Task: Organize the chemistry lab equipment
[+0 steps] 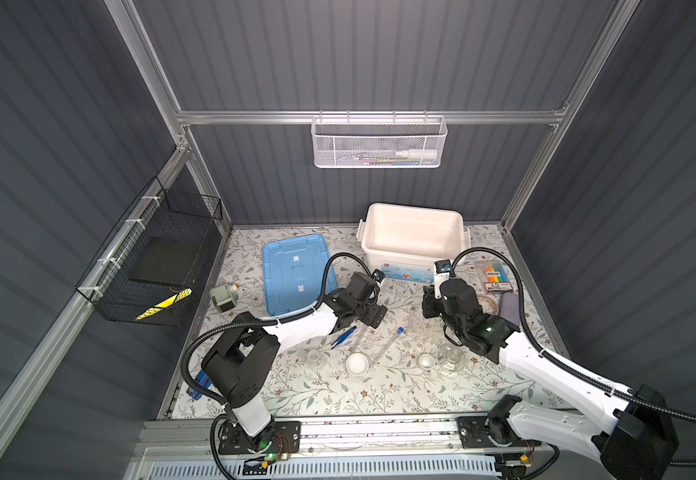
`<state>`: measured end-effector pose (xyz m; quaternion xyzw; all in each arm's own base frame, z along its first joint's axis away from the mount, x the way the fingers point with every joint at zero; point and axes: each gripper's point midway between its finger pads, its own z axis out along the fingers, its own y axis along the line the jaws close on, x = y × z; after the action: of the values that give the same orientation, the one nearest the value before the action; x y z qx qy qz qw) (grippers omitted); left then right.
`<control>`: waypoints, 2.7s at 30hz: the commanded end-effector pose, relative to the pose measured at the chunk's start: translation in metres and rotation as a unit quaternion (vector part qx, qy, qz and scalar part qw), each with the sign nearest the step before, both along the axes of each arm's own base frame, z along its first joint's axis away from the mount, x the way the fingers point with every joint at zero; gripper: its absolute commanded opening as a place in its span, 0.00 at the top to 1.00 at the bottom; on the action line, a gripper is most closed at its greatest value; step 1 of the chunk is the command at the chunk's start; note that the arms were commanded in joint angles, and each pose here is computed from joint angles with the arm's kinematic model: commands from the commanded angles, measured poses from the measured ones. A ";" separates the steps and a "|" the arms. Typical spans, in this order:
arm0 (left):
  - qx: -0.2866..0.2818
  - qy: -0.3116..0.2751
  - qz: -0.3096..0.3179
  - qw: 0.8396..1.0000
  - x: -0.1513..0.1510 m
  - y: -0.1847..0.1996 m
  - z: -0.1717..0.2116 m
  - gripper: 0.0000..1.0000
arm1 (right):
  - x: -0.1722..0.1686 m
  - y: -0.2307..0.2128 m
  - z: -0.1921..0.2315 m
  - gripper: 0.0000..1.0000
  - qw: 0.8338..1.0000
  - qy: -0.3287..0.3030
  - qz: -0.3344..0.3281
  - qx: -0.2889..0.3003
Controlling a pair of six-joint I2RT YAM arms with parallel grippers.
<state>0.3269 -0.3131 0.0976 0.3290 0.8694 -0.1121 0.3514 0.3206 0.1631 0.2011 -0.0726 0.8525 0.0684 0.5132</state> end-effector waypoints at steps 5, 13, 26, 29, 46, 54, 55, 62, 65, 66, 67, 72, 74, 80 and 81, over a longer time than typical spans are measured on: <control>0.000 0.016 0.001 1.000 0.001 -0.002 -0.005 0.08 | 0.005 0.002 0.006 0.84 1.000 -0.023 -0.006 0.002; 0.004 0.019 0.001 1.000 0.000 -0.001 -0.008 0.08 | 0.003 0.006 -0.011 0.83 1.000 0.003 0.008 -0.006; 0.006 0.022 0.001 1.000 -0.001 0.000 -0.010 0.08 | 0.000 0.004 -0.023 0.83 1.000 0.019 0.011 -0.021; 0.006 0.023 0.001 1.000 -0.002 0.000 -0.011 0.09 | 0.000 0.006 -0.024 0.83 0.999 0.017 0.016 -0.025; 0.013 0.032 -0.002 0.999 -0.004 0.001 -0.016 0.10 | -0.003 0.010 -0.038 0.79 0.999 0.028 0.032 -0.023; 0.017 0.035 -0.001 0.999 -0.005 0.002 -0.018 0.10 | -0.003 0.011 -0.040 0.76 0.999 0.031 0.034 -0.027; 0.016 0.035 -0.002 0.999 -0.005 0.001 -0.018 0.10 | -0.003 0.011 -0.040 0.76 0.999 0.032 0.035 -0.027; 0.019 0.038 -0.003 0.999 -0.006 0.002 -0.019 0.11 | -0.002 0.011 -0.042 0.75 0.999 0.033 0.034 -0.028; 0.022 0.042 -0.003 0.999 -0.007 0.003 -0.022 0.11 | -0.002 0.011 -0.042 0.74 0.999 0.033 0.033 -0.029; 0.023 0.043 -0.003 0.999 -0.007 0.003 -0.022 0.11 | -0.002 0.010 -0.042 0.73 0.999 0.033 0.032 -0.029; 0.024 0.044 -0.003 0.999 -0.008 0.003 -0.023 0.12 | -0.003 0.011 -0.042 0.72 0.999 0.033 0.033 -0.028; 0.030 0.049 -0.004 0.998 -0.009 0.005 -0.026 0.13 | -0.002 0.010 -0.040 0.66 0.999 0.031 0.028 -0.024; 0.032 0.051 -0.003 0.998 -0.010 0.005 -0.027 0.13 | -0.002 0.010 -0.037 0.64 0.999 0.027 0.029 -0.022; 0.038 0.059 -0.004 0.997 -0.013 0.008 -0.031 0.16 | 0.000 0.008 -0.028 0.47 1.000 0.013 0.022 -0.016; 0.039 0.061 -0.006 0.997 -0.014 0.008 -0.031 0.16 | 0.000 0.007 -0.027 0.43 1.000 0.011 0.019 -0.016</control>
<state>0.3152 -0.3043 0.0710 0.3399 0.8851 -0.0962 0.3030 0.3203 0.1725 0.1660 -0.1032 0.8652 0.0674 0.4860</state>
